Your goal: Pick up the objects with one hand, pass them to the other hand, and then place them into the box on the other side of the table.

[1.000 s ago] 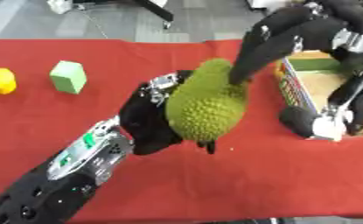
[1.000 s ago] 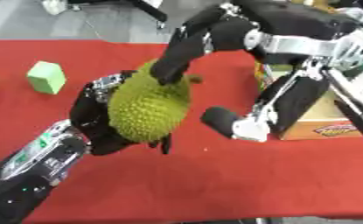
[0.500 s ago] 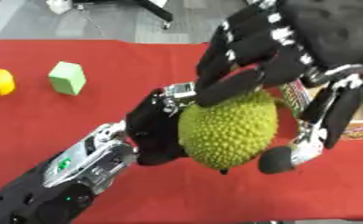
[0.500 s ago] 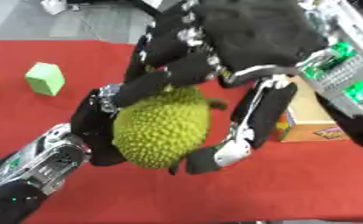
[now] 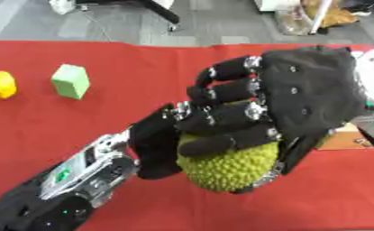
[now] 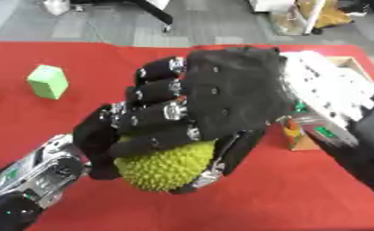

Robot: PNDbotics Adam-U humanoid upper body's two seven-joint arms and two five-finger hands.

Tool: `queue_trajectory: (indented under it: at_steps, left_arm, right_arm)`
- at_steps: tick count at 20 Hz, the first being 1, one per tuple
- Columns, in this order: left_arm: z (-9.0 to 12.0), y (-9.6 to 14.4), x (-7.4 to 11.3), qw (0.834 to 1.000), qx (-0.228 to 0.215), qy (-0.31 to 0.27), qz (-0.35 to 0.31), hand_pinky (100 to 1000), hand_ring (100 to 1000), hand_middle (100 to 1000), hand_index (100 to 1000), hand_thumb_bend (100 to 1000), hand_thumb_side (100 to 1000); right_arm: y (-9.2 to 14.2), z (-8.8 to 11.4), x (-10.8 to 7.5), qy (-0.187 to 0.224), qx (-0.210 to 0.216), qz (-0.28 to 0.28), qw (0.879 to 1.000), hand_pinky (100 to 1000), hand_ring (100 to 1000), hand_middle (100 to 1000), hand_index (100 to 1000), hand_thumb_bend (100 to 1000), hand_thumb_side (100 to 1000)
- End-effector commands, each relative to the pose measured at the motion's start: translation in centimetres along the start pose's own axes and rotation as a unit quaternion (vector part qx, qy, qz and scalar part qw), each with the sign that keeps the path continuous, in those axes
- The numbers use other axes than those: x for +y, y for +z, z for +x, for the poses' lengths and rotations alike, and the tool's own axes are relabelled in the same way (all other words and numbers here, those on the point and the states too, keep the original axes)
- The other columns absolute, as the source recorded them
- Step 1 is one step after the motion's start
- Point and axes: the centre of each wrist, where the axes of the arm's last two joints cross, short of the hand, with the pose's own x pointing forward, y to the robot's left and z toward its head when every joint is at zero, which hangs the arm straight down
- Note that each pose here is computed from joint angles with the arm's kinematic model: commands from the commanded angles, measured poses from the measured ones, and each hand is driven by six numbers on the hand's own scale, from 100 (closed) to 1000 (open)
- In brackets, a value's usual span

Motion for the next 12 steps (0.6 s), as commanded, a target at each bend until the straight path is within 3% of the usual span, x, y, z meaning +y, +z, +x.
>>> queue_trajectory:
  at_steps: [1, 4, 8, 12]
  left_arm:
    - [2.74, -0.91, -1.63, 0.998, -0.041, -0.026, -0.036, 531, 396, 368, 576, 100, 715]
    - [2.92, -0.78, -1.73, 0.998, -0.046, -0.025, -0.035, 531, 397, 369, 577, 100, 711]
    - [3.04, -0.67, -1.83, 0.998, -0.048, -0.024, -0.034, 551, 398, 370, 577, 100, 713]
    - [2.83, -0.48, -1.58, 0.999, -0.040, -0.026, -0.027, 557, 402, 376, 583, 100, 728]
  right_arm:
    - [-0.50, 1.97, 1.40, 0.008, -0.047, 0.018, 0.999, 628, 681, 683, 884, 319, 693]
    - [-0.18, 2.31, 1.58, 0.026, -0.054, 0.014, 0.998, 651, 677, 679, 879, 327, 696]
    - [0.13, 2.44, 1.61, 0.037, -0.058, -0.005, 0.998, 656, 616, 610, 777, 313, 630]
    - [0.19, 2.53, 1.67, 0.034, -0.059, -0.038, 0.997, 607, 559, 536, 605, 141, 475]
